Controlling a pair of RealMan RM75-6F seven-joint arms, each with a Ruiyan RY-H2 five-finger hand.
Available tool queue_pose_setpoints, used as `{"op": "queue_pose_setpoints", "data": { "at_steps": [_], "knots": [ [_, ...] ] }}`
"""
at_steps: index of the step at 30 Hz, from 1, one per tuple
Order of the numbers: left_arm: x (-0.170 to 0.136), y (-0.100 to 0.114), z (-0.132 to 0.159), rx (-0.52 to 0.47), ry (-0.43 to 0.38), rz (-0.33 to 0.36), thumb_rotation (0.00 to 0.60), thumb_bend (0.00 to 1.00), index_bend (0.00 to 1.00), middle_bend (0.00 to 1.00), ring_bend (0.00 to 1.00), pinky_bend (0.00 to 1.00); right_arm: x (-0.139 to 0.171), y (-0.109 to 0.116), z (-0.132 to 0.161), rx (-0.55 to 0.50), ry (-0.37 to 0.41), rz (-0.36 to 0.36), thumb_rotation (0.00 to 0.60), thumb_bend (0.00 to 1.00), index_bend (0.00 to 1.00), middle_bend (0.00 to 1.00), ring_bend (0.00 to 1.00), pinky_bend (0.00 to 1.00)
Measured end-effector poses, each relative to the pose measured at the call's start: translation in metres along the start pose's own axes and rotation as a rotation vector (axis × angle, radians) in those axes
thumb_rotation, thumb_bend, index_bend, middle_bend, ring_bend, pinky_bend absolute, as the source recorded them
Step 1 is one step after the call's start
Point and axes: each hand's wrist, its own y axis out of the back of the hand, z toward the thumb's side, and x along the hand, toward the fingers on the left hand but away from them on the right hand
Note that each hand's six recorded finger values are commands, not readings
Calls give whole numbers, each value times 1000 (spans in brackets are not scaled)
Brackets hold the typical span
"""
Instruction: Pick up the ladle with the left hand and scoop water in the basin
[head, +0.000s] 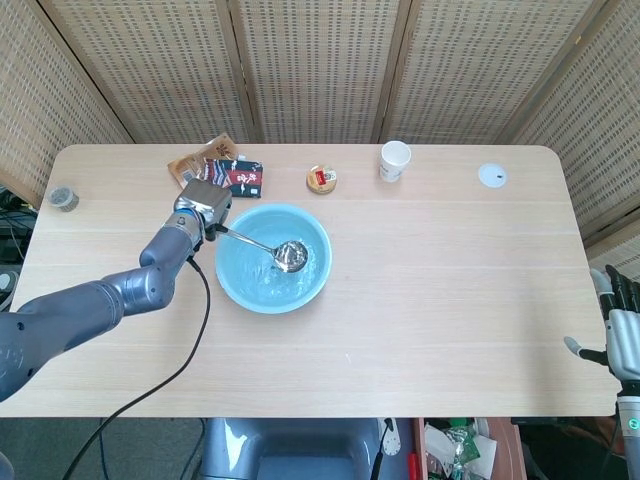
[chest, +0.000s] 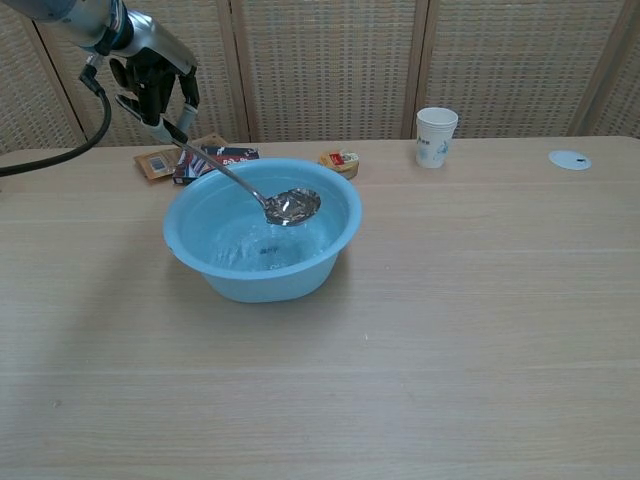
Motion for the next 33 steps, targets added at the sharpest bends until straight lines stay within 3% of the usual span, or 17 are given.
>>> {"op": "queue_pose_setpoints", "data": {
  "at_steps": [14, 33],
  "knots": [
    [-25, 25, -9, -16, 11, 1, 600, 735, 953, 1000, 996, 1000, 1, 2, 0, -6, -1, -5, 600, 0, 0, 0, 0, 0],
    [-43, 38, -17, -21, 41, -41, 600, 737, 954, 1000, 994, 1000, 0, 2, 0, -4, -1, -6, 600, 0, 0, 0, 0, 0]
  ]
}}
